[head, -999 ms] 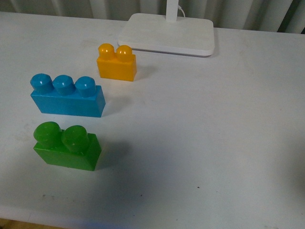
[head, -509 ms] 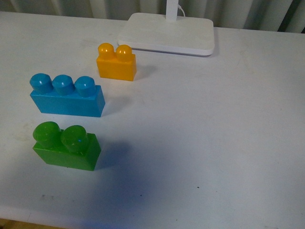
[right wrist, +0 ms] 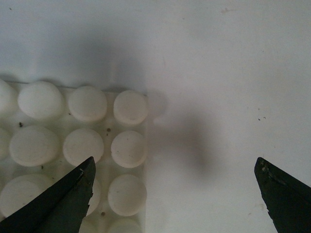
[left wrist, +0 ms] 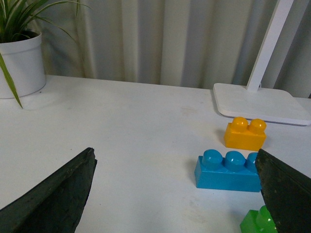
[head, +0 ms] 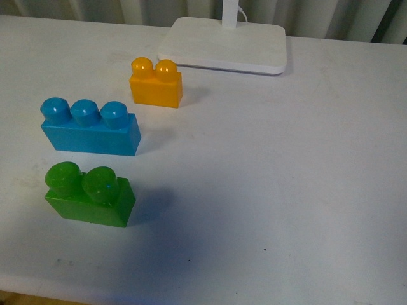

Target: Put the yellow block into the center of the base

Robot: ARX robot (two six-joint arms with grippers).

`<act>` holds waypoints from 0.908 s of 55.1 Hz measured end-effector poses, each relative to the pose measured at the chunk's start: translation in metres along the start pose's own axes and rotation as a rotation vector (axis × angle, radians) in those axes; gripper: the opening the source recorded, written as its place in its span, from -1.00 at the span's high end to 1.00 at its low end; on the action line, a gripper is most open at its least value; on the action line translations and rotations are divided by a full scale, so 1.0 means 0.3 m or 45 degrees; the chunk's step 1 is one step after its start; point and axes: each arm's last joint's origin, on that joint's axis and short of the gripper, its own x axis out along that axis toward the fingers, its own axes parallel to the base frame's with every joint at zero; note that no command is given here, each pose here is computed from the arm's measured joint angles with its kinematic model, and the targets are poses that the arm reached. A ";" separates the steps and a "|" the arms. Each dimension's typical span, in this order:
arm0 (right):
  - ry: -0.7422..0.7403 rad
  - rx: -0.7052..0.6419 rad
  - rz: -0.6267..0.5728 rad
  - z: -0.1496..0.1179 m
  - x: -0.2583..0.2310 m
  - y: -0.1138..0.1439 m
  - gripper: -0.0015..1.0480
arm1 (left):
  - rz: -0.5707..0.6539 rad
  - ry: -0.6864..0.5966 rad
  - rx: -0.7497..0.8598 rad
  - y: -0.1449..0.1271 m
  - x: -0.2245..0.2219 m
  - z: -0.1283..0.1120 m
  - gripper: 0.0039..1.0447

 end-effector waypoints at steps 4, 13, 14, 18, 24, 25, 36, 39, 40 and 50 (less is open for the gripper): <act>0.019 0.005 0.011 -0.007 0.018 -0.001 -0.83 | 0.000 0.000 0.000 0.000 0.000 0.000 -0.88; 0.038 0.024 0.026 -0.009 0.046 -0.005 -0.83 | 0.000 0.000 0.000 0.000 0.000 0.000 -0.88; 0.038 0.031 0.035 -0.008 0.047 -0.005 -0.83 | 0.000 0.000 0.000 0.000 0.000 0.000 -0.88; 0.037 0.054 0.056 -0.001 0.048 -0.003 -0.83 | 0.000 0.000 0.000 0.000 0.000 0.000 -0.88; 0.039 0.067 0.072 0.006 0.047 0.001 -0.83 | 0.000 0.000 0.000 0.000 0.000 0.000 -0.88; 0.040 0.067 0.073 0.006 0.047 0.002 -0.83 | 0.000 0.000 0.000 0.000 0.000 0.000 -0.88; 0.054 0.043 0.087 0.004 0.046 0.010 -0.83 | 0.000 0.000 0.000 0.000 0.000 0.000 -0.88; 0.051 0.044 0.092 0.003 0.045 0.011 -0.83 | 0.000 0.000 0.000 0.000 0.000 0.000 -0.88; 0.052 0.044 0.093 0.002 0.045 0.011 -0.83 | 0.000 0.000 0.000 0.000 0.000 0.000 -0.88; 0.063 0.012 0.104 -0.009 0.043 0.022 -0.83 | 0.000 0.000 0.000 0.000 0.000 0.000 -0.88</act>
